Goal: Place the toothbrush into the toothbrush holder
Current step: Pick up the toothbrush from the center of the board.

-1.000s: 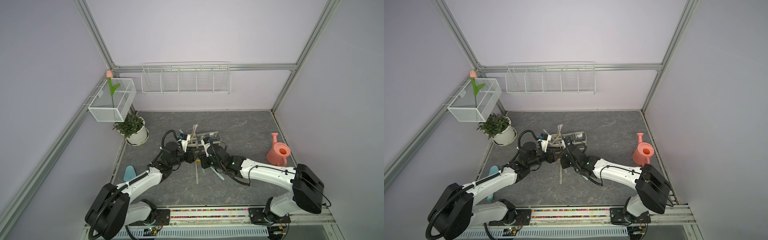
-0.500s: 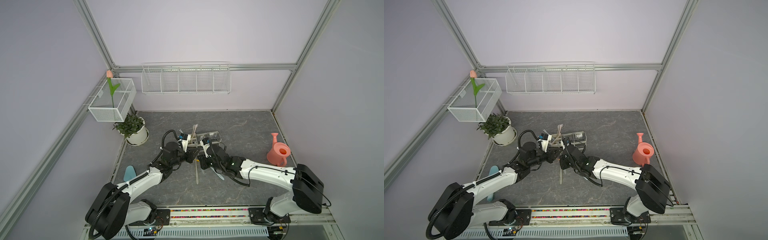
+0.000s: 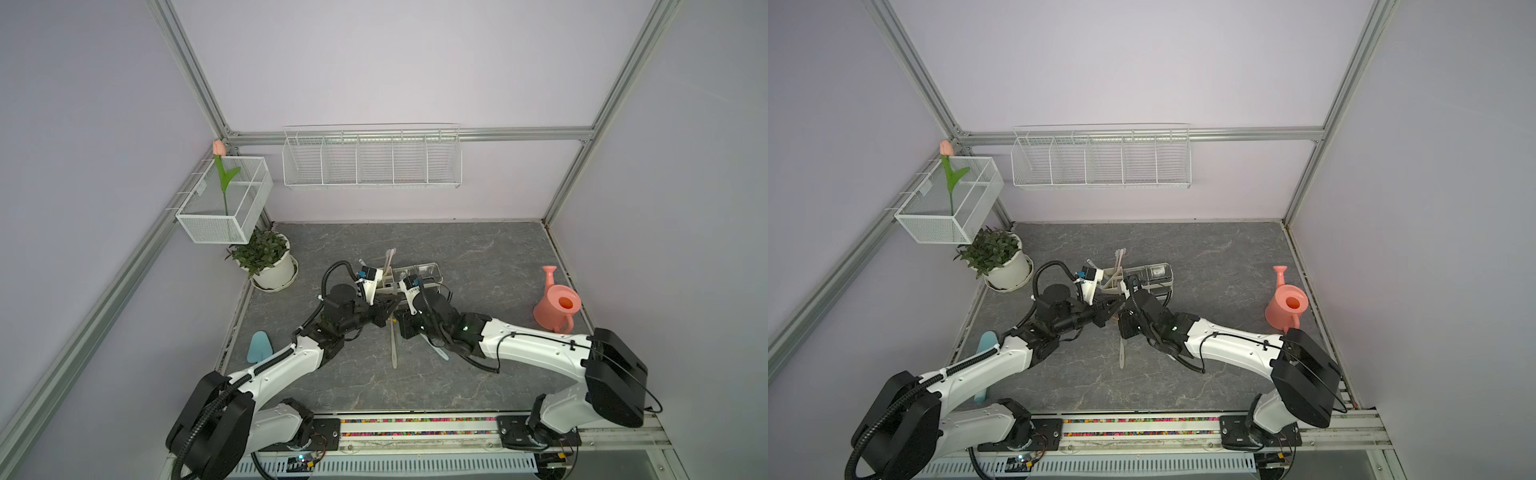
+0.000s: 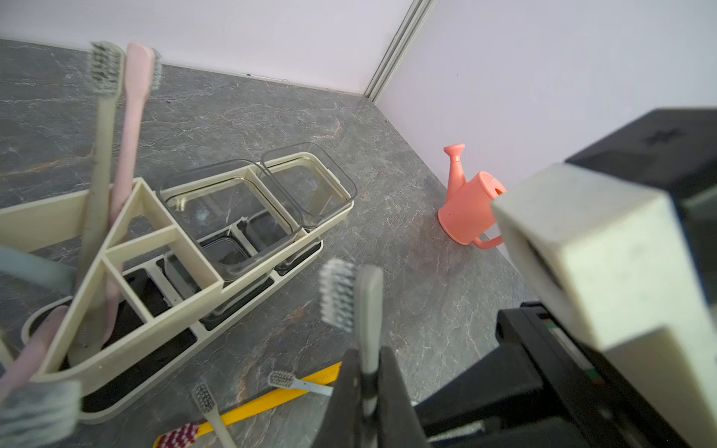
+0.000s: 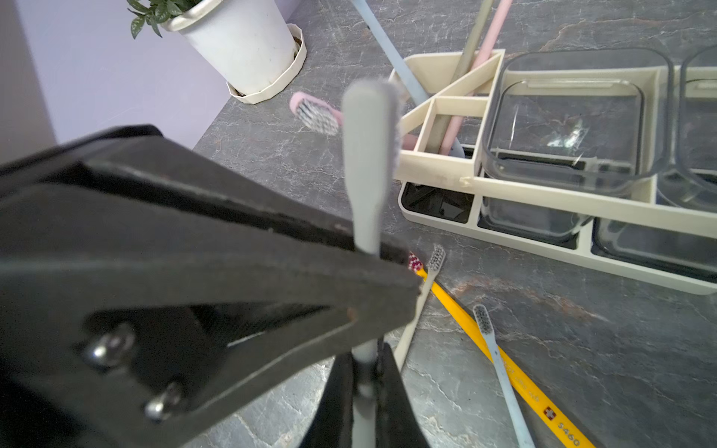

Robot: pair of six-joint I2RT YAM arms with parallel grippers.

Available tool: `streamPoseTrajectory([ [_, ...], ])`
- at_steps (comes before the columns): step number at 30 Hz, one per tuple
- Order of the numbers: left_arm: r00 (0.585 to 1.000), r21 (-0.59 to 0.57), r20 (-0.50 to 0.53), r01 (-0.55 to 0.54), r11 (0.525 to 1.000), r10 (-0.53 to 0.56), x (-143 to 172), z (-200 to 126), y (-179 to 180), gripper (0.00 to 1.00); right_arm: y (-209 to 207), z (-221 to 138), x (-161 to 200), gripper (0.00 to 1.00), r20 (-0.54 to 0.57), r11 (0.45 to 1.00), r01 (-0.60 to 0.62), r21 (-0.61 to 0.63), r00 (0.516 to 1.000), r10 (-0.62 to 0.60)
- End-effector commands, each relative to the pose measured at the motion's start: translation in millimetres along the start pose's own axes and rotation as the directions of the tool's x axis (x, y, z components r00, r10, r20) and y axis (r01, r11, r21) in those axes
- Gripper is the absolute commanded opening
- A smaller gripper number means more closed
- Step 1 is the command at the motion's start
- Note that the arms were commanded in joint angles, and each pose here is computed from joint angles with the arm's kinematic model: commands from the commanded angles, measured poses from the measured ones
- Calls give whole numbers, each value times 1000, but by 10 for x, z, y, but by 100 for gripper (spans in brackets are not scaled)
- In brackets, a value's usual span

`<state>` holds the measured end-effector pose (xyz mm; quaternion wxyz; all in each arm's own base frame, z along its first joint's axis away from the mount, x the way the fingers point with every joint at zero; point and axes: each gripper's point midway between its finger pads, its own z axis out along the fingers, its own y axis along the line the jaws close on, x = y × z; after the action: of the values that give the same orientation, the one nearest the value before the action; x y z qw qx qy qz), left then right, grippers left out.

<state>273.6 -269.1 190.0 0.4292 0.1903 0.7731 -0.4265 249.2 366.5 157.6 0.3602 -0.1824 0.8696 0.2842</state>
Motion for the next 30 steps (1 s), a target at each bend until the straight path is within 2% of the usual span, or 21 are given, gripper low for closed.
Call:
streamPoseTrajectory([
  [1, 998, -18, 44, -37, 999, 38, -162, -44, -21, 0, -21, -71, -6, 7, 8, 1000, 3, 12, 1000, -3],
  [8, 998, -25, 43, -39, 999, 40, -176, -61, -23, 0, -64, -97, -1, 19, 23, 1000, -6, 19, 1000, 6],
  [10, 998, -21, 47, -41, 999, 42, -191, -79, -40, 0, -56, -102, 8, 28, 18, 1000, -3, 15, 1000, 2],
  [12, 997, -24, 55, -48, 999, 49, -210, -104, -52, 0, -60, -114, 15, 41, 21, 1000, -9, 11, 1000, 9],
  [17, 996, -39, 72, -59, 997, 62, -248, -170, -63, 0, -38, -217, -31, 43, 51, 999, -38, -13, 998, 38],
  [21, 994, -45, 82, -62, 997, 66, -269, -199, -67, 0, -171, -284, 80, 45, 42, 999, -42, 24, 998, 40],
  [27, 995, -48, 79, -57, 997, 61, -259, -184, -52, 0, -252, -385, 82, 56, 69, 998, -47, 48, 997, 44],
  [30, 995, -50, 78, -56, 997, 59, -255, -180, -48, 0, -295, -424, 62, 57, 80, 997, -48, 67, 996, 43],
])
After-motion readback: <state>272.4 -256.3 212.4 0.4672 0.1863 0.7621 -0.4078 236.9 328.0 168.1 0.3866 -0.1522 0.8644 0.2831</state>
